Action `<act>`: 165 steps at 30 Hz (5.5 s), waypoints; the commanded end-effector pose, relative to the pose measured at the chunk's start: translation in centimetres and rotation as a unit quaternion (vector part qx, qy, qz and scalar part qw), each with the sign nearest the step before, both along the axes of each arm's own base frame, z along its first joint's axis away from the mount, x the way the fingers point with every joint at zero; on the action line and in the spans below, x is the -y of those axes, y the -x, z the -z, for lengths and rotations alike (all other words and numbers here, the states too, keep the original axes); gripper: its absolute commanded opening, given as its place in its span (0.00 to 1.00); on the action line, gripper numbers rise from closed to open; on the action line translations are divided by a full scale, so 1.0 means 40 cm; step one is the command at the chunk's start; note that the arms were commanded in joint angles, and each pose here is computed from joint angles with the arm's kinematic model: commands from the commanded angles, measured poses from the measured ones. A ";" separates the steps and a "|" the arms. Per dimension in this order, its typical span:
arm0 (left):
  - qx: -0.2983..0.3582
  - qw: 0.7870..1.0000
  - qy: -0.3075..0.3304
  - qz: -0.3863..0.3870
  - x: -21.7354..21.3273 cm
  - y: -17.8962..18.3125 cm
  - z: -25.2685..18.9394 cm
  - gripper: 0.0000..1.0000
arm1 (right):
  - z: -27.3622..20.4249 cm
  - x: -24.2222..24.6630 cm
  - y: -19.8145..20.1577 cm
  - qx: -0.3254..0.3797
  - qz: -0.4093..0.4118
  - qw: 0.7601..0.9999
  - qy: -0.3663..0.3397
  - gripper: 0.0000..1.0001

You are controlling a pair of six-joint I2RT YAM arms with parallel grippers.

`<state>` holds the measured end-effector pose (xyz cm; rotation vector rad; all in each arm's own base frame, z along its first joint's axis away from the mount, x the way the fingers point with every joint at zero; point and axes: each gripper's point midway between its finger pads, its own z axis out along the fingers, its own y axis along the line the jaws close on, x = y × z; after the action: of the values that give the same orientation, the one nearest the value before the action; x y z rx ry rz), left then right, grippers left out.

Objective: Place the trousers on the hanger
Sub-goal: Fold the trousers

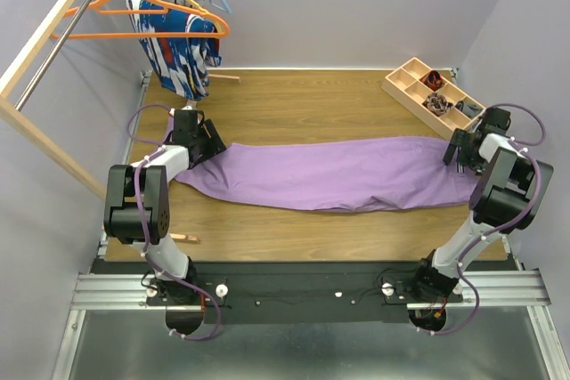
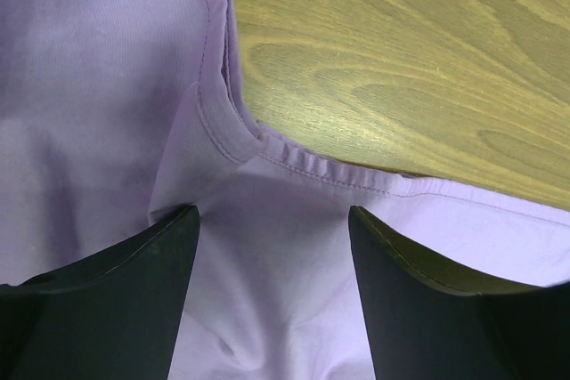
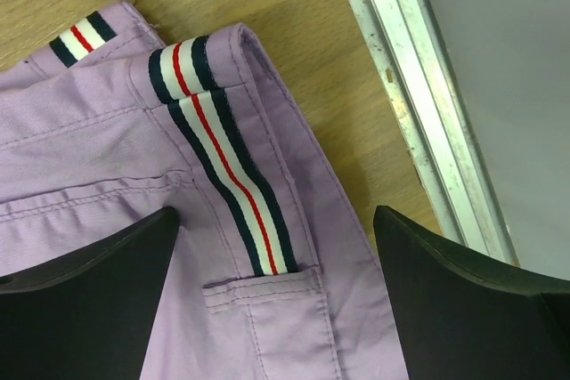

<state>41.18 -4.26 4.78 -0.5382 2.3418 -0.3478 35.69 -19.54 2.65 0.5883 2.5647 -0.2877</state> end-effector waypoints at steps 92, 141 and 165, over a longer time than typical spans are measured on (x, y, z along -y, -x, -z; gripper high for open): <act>0.080 0.736 0.139 0.658 1.233 0.284 -0.140 0.76 | -0.526 -0.319 -0.113 0.124 -0.044 0.978 -0.161 0.01; -0.006 0.837 0.218 0.502 0.884 0.145 -0.028 0.77 | -0.368 -1.042 -0.010 0.022 -0.195 0.939 -0.284 0.73; 0.012 0.760 0.314 0.568 0.855 0.247 -0.143 0.77 | -0.167 -0.812 0.040 -0.007 -0.084 0.968 -0.238 0.80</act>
<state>33.06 -38.06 8.33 0.6405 2.2736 -1.5423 34.63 12.85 11.67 0.5206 2.6664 0.3880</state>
